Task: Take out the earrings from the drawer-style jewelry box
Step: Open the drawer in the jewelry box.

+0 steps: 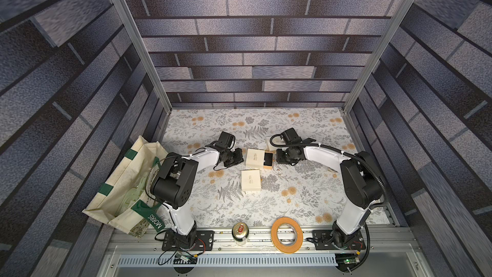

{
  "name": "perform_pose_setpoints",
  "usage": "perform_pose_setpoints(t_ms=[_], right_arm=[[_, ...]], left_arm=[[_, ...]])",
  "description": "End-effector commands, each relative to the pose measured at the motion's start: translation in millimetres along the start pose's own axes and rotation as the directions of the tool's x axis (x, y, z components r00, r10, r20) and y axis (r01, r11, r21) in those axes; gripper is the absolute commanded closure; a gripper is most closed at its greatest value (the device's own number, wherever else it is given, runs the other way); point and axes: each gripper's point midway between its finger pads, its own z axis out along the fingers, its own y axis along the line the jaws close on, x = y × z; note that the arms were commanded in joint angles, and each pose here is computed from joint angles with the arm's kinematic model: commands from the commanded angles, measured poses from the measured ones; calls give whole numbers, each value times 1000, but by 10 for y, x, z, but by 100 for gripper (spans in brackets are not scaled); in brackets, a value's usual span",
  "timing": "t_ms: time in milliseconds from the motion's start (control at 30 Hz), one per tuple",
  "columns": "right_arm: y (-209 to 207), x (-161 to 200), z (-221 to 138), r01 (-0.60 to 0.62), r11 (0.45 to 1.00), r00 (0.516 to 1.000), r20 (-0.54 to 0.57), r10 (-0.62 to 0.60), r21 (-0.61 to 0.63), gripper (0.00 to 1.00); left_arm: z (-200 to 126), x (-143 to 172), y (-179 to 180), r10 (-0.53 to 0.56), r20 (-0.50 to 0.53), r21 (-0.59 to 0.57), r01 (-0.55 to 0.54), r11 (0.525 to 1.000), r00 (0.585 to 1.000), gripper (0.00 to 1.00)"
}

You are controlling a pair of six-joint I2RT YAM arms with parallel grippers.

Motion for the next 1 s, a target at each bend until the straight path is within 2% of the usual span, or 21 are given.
perform_pose_setpoints(t_ms=[0, 467, 967], right_arm=[[50, -22, 6, -39, 997, 999, 9, 39, -62, 82], [54, -58, 53, -75, 991, 997, 10, 77, -110, 81], [48, -71, 151, -102, 983, 995, 2, 103, -151, 81]], left_arm=[[-104, -56, -102, -2, 28, 41, 1, 999, 1000, 100], [-364, -326, -452, 29, 108, 132, -43, 990, 994, 100], [-28, -254, -622, 53, 32, 160, -58, 985, 998, 100]])
